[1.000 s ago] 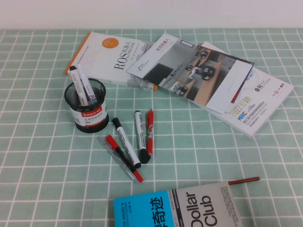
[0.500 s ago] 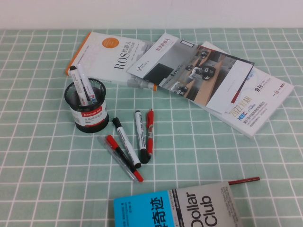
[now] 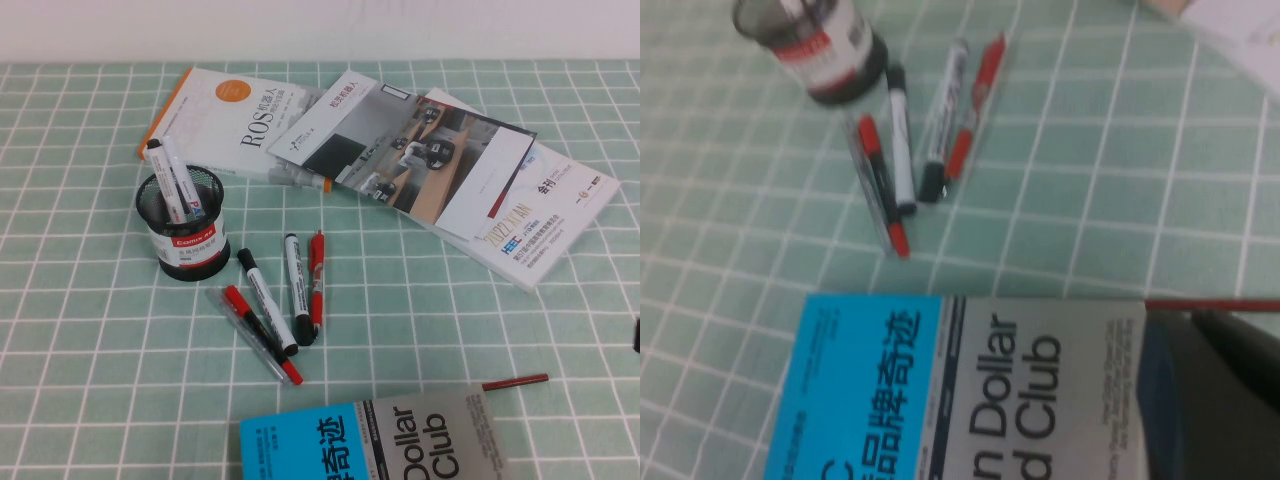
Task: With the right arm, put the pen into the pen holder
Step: Pick up the pen on the table
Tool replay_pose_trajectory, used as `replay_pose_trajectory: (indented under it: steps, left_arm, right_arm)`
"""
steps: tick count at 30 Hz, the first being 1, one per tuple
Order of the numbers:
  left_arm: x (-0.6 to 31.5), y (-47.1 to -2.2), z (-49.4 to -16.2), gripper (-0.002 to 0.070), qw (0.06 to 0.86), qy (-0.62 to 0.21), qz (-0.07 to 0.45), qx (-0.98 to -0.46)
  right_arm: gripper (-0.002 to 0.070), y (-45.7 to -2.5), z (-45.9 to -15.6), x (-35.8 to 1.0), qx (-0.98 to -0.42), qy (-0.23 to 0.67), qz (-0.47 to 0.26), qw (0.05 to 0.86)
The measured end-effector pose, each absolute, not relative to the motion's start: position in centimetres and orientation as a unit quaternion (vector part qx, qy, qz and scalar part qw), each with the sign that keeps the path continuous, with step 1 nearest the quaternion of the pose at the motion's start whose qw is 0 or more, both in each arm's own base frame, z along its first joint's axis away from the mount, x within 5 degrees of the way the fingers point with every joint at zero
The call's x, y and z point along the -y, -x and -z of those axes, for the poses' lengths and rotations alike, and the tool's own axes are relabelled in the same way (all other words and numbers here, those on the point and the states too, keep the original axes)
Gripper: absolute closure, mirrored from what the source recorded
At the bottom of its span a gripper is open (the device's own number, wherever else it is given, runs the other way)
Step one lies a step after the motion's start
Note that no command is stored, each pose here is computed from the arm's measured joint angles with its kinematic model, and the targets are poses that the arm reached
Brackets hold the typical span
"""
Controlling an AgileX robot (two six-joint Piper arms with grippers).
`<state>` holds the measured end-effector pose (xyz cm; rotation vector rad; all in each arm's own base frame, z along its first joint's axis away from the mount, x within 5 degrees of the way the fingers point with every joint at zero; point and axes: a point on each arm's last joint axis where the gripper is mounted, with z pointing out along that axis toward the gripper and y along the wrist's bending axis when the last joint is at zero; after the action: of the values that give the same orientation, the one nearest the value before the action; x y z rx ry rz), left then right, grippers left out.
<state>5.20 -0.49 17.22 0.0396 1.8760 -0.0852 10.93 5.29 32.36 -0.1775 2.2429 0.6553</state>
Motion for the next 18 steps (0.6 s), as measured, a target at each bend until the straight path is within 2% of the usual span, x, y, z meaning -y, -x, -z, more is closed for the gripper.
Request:
replay_pose_trajectory:
  steps: [4, 8, 11, 18]
  left_arm:
    - [0.5, -5.2, -17.2, 0.0681, 0.59, -0.017, 0.037, -0.806]
    - [0.5, -5.2, -17.2, 0.0681, 0.59, -0.017, 0.037, -0.806]
    - [0.5, -5.2, -17.2, 0.0681, 0.59, -0.017, 0.037, -0.806]
    - [0.5, -5.2, -17.2, 0.0681, 0.59, -0.017, 0.037, -0.806]
  right_arm:
    - [0.0696, -14.9, -33.5, -5.9, -0.907, 0.078, -0.252, 0.327]
    - [0.0696, -19.7, -32.7, -7.7, -0.931, 0.079, -0.243, 0.259]
    - [0.0696, -22.4, -31.7, -10.3, -0.947, 0.084, -0.218, 0.221]
    - [0.0696, -27.2, -29.3, -19.7, -0.962, 0.121, -0.182, 0.166]
